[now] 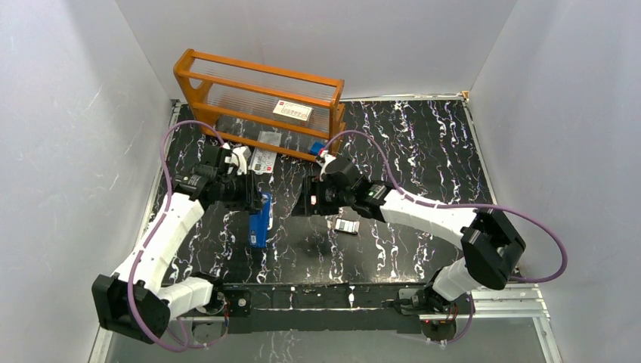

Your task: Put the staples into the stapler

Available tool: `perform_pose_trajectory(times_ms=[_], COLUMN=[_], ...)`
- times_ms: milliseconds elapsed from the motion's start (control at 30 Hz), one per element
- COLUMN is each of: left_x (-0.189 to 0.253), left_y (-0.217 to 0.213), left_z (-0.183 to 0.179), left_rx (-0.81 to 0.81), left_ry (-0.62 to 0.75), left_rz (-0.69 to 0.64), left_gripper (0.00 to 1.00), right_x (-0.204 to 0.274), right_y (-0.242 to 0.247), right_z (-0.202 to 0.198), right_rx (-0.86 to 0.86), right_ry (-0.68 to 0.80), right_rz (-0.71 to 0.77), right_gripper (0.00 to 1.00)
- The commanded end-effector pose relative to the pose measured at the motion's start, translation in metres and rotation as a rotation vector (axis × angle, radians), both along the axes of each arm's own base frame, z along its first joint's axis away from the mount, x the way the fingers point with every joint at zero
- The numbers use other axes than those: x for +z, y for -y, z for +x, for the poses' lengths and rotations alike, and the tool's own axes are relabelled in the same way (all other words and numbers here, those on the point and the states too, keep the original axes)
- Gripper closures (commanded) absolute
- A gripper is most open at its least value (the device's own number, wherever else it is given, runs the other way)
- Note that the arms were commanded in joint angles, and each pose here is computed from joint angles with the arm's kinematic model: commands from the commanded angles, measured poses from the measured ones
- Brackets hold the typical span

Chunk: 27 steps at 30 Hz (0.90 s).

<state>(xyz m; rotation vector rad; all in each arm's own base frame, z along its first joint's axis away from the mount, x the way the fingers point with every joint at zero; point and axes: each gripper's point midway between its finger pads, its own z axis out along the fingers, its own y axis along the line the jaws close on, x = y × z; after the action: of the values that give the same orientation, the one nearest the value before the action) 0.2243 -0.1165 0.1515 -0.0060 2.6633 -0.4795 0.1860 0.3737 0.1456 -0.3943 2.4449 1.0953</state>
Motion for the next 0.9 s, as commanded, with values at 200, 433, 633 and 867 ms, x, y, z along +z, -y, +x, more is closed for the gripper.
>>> perform_pose_trajectory(times_ms=[200, 433, 633, 867], left_x=[0.063, 0.05, 0.052, 0.055], left_y=[0.077, 0.103, 0.111, 0.117], left_z=[-0.003, 0.011, 0.016, 0.005], left_rx=[-0.452, -0.59, -0.645, -0.699], left_ry=[0.263, 0.3, 0.354, 0.4], left_rz=[-0.353, -0.257, -0.26, -0.311], left_gripper=[1.0, 1.0, 1.0, 1.0], right_x=[0.08, 0.082, 0.054, 0.047], right_y=[-0.011, 0.007, 0.026, 0.019], right_z=[0.034, 0.046, 0.052, 0.036], right_rx=[-0.027, -0.037, -0.096, 0.022], right_ry=[0.011, 0.027, -0.004, -0.031], right_rz=[0.218, 0.221, 0.101, 0.135], right_gripper=[0.32, 0.45, 0.55, 0.43])
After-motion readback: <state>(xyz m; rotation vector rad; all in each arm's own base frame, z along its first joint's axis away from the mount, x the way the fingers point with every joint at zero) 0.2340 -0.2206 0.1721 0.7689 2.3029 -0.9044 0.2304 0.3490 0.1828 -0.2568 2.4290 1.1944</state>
